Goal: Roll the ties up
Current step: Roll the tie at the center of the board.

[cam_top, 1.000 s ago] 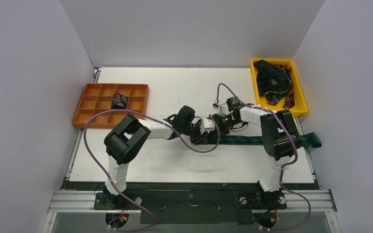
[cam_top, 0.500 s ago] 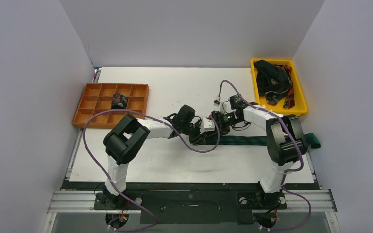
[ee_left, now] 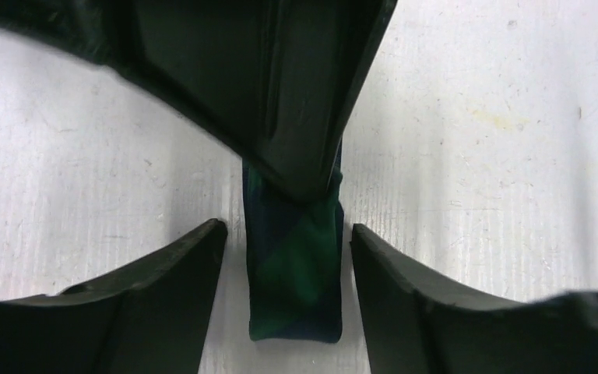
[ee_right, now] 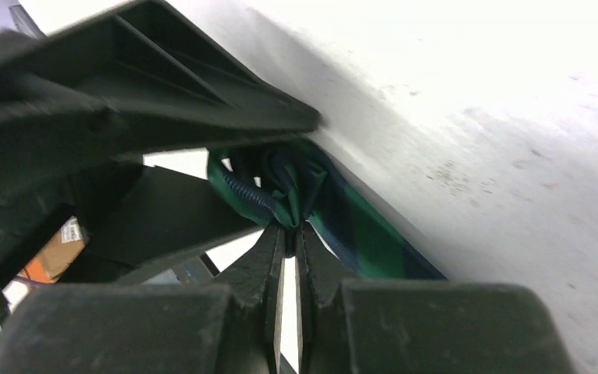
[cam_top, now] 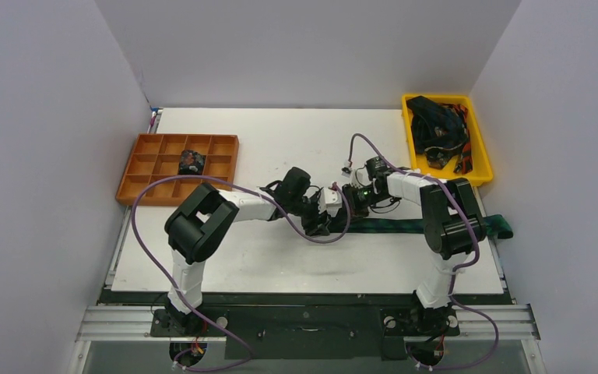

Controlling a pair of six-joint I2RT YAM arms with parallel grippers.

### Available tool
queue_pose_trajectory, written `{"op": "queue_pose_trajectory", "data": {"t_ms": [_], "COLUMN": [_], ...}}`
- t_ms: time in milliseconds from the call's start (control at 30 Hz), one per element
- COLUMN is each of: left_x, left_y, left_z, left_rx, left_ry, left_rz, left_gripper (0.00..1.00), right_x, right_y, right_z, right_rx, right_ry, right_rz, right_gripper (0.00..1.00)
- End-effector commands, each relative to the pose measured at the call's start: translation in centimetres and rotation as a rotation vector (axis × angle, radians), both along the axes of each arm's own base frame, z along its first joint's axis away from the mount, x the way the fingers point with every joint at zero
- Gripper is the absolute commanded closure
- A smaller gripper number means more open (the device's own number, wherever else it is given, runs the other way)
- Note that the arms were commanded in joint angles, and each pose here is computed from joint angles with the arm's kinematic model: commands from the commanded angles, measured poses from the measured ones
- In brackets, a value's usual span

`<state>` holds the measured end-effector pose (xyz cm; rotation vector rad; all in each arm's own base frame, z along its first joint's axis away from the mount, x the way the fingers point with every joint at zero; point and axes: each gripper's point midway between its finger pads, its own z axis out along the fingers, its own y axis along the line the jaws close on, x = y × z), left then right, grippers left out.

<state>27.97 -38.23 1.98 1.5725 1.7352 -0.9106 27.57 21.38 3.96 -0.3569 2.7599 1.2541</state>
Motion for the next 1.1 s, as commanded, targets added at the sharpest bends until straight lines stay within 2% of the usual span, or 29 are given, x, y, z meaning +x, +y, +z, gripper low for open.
{"op": "queue_pose_trajectory", "data": {"t_ms": [0, 167, 333, 533, 567, 633, 700, 767, 833, 900, 933, 967, 1000, 1033, 1067], "left_x": [0.3, 1.0, 1.3, 0.9, 0.6, 0.3, -0.7, -2.0, -2.8, -3.4, -3.3, -2.9, -2.7, -2.4, -2.2], "left_y": [1.7, 0.6, -0.9, -2.8, -2.5, -2.0, -1.0, 0.0, 1.1, 2.2, 2.4, 2.6, 2.6, 2.6, 2.5], "left_z": [-0.2, 1.5, 0.7, 0.1, -0.5, -1.1, -1.6, -1.6, -2.4, -3.0, -3.1, -3.2, -3.0, -2.7, -2.3], "left_rx": [0.020, -0.042, -0.032, -0.020, 0.008, 0.046, 0.070, 0.073, 0.095, 0.134, 0.139, 0.143, 0.140, 0.132, 0.121], "left_ry": [0.013, -0.086, -0.101, -0.116, -0.094, -0.067, -0.048, -0.046, -0.046, -0.023, -0.020, -0.019, -0.020, -0.025, -0.026], "left_rz": [0.046, 0.049, 0.043, 0.013, 0.013, 0.018, -0.008, -0.058, -0.084, -0.099, -0.095, -0.081, -0.073, -0.062, -0.050], "left_gripper": [0.38, 0.28, 0.24, 0.24, 0.26, 0.36, 0.54, 0.65, 0.72, 0.75, 0.75, 0.71, 0.65, 0.54, 0.50], "right_x": [0.6, 0.2, 0.5, 0.6, 0.4, 0.3, 0.1, 0.1, 0.2, 0.0, -0.1, -0.4, -0.5, -0.7, -0.7], "right_y": [-2.3, -2.9, -2.9, -2.2, -1.9, -1.4, -1.0, -0.9, -1.2, -1.9, -2.4, -2.6, -3.0, -3.2, -3.5], "right_z": [-1.7, -2.7, -3.1, -2.0, -1.8, -0.8, 0.6, 1.7, 2.1, 1.4, 0.7, -0.1, -0.9, -1.9, -2.5], "right_rx": [-0.074, -0.102, -0.114, -0.087, -0.077, -0.051, -0.019, -0.004, -0.009, -0.037, -0.068, -0.090, -0.123, -0.141, -0.162], "right_ry": [-0.009, 0.019, 0.022, 0.010, 0.011, -0.004, -0.016, -0.030, -0.035, -0.022, -0.027, -0.005, -0.007, 0.016, 0.018], "right_rz": [0.002, 0.010, 0.007, 0.012, 0.020, 0.029, 0.032, 0.031, 0.022, 0.019, 0.027, 0.033, 0.043, 0.048, 0.054], "right_gripper": [1.00, 1.00, 1.00, 1.00, 1.00, 1.00, 1.00, 1.00, 1.00, 1.00, 1.00, 1.00, 1.00, 1.00, 1.00]}}
